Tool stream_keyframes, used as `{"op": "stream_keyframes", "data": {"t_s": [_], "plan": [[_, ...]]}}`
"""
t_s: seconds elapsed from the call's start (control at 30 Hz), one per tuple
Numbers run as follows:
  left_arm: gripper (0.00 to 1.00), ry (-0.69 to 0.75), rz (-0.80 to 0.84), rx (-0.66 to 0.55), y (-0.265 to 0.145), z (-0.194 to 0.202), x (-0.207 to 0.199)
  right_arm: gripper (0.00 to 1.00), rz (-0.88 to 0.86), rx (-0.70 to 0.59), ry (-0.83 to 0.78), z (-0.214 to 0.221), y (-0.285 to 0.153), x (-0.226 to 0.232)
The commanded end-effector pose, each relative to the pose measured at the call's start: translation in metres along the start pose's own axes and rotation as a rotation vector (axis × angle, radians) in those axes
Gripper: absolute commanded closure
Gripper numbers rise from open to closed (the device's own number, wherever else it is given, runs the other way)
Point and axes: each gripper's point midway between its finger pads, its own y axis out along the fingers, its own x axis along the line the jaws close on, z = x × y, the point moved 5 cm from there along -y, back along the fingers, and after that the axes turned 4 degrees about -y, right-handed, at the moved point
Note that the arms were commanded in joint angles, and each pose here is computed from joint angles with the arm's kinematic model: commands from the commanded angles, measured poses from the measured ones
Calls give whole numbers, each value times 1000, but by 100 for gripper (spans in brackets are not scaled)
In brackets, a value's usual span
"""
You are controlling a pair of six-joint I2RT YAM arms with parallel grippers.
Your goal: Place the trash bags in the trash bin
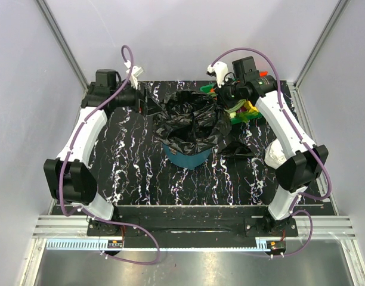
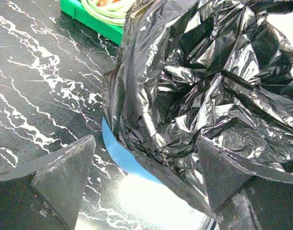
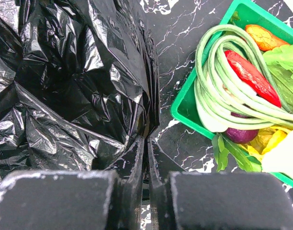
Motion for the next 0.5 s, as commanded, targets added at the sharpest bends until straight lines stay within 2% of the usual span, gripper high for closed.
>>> {"op": "stream_keyframes", "data": {"t_s": [0.0, 0.23, 0.3, 0.37, 0.47], "plan": [[7, 85, 95, -120, -29, -35, -28, 89, 4, -82, -43, -15, -18, 2], [6, 46, 169, -111, -43, -16, -28, 89, -2, -81, -42, -15, -17, 3], [5, 52, 240, -108, -50, -8, -31, 89, -2, -81, -43, -15, -17, 3], [5, 112, 293, -106, -55, 2, -29, 90, -6, -80, -42, -14, -17, 3], [3, 195, 267, -73, -55, 18, -22, 89, -9, -84, -39, -15, -17, 4]]}}
